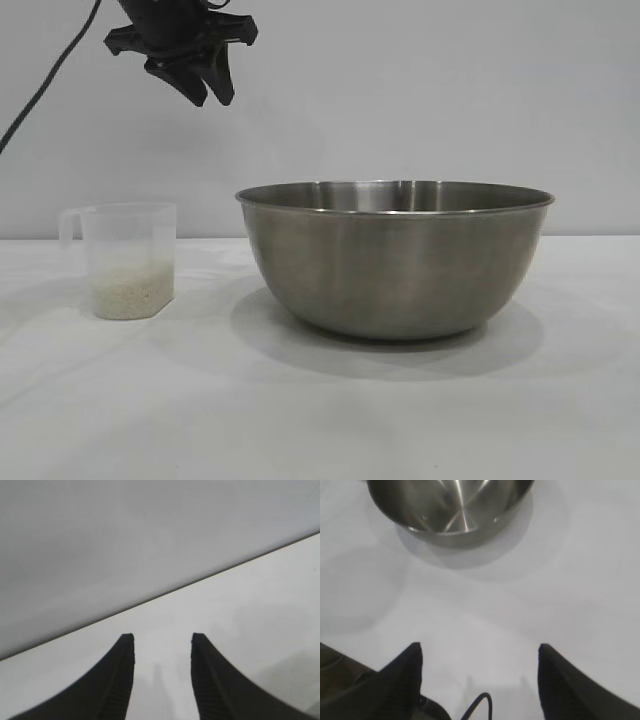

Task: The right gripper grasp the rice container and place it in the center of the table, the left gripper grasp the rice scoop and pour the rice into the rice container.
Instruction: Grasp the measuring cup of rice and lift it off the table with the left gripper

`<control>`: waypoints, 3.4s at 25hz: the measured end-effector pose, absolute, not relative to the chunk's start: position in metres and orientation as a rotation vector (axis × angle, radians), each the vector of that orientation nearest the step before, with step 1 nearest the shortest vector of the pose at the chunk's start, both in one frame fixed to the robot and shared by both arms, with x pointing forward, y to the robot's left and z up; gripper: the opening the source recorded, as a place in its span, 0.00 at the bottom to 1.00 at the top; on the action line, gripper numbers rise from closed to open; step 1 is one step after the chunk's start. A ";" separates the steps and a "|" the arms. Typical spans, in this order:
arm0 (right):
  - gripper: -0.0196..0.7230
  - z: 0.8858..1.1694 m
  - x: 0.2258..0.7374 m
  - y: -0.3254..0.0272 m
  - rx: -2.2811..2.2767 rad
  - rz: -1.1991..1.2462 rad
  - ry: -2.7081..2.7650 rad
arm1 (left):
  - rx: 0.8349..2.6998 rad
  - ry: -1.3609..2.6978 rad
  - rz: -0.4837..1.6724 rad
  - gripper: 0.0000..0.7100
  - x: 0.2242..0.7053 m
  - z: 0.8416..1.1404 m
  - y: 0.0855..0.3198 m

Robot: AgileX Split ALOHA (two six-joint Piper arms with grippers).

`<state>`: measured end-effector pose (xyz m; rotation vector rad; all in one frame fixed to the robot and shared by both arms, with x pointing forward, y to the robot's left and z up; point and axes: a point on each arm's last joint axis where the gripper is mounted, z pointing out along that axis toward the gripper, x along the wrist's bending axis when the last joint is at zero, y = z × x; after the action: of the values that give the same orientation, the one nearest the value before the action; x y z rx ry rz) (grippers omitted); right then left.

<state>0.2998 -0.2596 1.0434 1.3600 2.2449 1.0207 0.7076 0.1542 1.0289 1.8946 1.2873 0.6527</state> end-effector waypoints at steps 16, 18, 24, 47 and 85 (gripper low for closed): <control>0.56 1.051 0.252 -0.288 1.500 0.959 1.838 | 1.899 1.284 0.657 0.32 0.708 1.029 0.154; 0.56 1.050 0.241 -0.289 1.476 0.979 1.807 | 1.899 1.284 0.657 0.32 0.708 1.029 0.154; 0.56 1.044 0.229 -0.290 1.448 0.998 1.784 | 1.899 1.284 0.657 0.32 0.708 1.029 0.154; 0.56 1.044 0.228 -0.290 1.447 0.998 1.784 | 1.479 1.055 1.087 0.32 0.557 1.006 0.213; 0.56 1.044 0.228 -0.289 1.452 1.016 1.788 | 1.734 1.217 0.898 0.32 0.482 0.855 0.233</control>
<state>0.2276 -0.2889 1.0437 1.4516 1.7877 1.0162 0.4816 0.2328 0.8554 1.7338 1.2166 0.8979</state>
